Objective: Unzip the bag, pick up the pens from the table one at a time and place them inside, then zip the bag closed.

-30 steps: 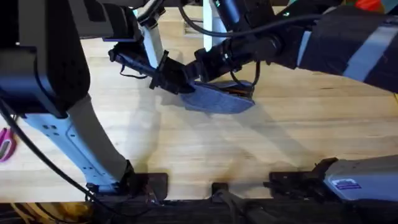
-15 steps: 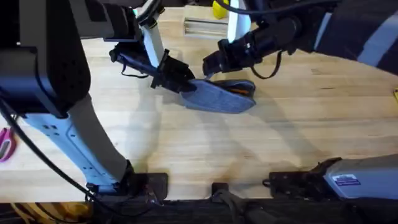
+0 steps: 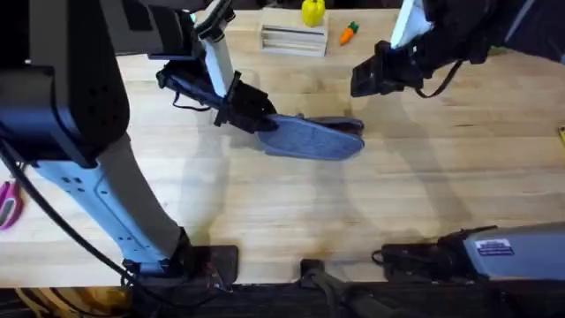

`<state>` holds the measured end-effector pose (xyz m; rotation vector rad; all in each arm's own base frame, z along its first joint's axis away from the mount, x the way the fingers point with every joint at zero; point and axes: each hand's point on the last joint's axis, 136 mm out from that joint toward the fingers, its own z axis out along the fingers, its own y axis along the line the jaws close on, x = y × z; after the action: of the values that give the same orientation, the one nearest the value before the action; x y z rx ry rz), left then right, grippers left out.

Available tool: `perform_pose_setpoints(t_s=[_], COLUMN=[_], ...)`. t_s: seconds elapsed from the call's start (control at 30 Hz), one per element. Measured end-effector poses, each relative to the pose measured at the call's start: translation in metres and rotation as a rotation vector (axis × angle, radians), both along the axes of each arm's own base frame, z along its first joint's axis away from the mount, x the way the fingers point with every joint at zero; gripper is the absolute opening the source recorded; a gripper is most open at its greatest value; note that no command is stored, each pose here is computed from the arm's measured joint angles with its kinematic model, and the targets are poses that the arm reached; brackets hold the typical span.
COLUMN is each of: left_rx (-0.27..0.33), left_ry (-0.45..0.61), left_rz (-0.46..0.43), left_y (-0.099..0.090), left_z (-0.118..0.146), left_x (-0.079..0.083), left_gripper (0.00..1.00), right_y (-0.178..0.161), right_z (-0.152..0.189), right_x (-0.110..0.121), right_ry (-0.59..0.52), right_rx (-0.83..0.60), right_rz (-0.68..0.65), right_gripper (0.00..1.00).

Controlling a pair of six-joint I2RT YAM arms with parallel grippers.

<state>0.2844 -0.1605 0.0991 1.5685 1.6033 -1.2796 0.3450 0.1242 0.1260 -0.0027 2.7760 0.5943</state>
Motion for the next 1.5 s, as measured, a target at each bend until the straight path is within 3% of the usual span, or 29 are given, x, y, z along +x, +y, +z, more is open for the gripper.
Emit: perform_pose_setpoints(t_s=[0.33, 0.53, 0.57, 0.6, 0.87, 0.9, 1.07, 1.13, 1.33, 1.4, 1.5], left_rx=[0.001, 0.001, 0.002, 0.002, 0.003, 0.002, -0.017, -0.018, -0.019, -0.011, 0.021], left_ry=[0.000, 0.000, 0.000, 0.000, 0.000, -0.004, 0.010, 0.011, 0.007, 0.041, 0.059], left_rz=[0.000, 0.000, -0.001, -0.001, -0.002, -0.003, 0.012, 0.013, 0.016, 0.068, 0.100], left_y=[0.000, 0.000, 0.000, 0.000, 0.000, 0.000, -0.001, -0.001, 0.000, 0.017, 0.039], left_z=[0.000, 0.000, 0.000, 0.000, 0.000, 0.000, 0.003, 0.003, 0.003, 0.005, 0.008], left_x=[0.000, 0.000, 0.000, 0.000, 0.000, 0.000, 0.001, 0.001, 0.002, 0.005, 0.004], left_gripper=[0.042, 0.042, 0.042, 0.042, 0.052, 0.150, 0.938, 0.987, 0.994, 0.995, 0.995], right_y=[-0.008, 0.001, 0.003, 0.004, 0.010, 0.010, 0.022, 0.032, 0.070, 0.097, 0.106], right_z=[0.011, 0.044, 0.047, 0.049, 0.044, 0.043, 0.043, 0.044, 0.051, 0.052, 0.041], right_x=[0.004, 0.003, 0.003, 0.002, 0.000, 0.000, -0.002, -0.006, -0.011, -0.020, -0.023], right_ry=[-0.044, -0.137, -0.142, -0.139, -0.063, -0.059, -0.062, -0.063, -0.131, -0.158, -0.128], right_rx=[-0.012, 0.059, 0.070, 0.082, 0.145, 0.146, 0.154, 0.156, 0.161, 0.160, 0.152], right_rz=[-0.022, -0.003, -0.002, -0.007, -0.080, -0.080, -0.049, -0.021, 0.096, 0.179, 0.202], right_gripper=[0.039, 0.865, 0.966, 0.989, 0.997, 0.998, 0.997, 0.998, 0.997, 0.997, 0.997])
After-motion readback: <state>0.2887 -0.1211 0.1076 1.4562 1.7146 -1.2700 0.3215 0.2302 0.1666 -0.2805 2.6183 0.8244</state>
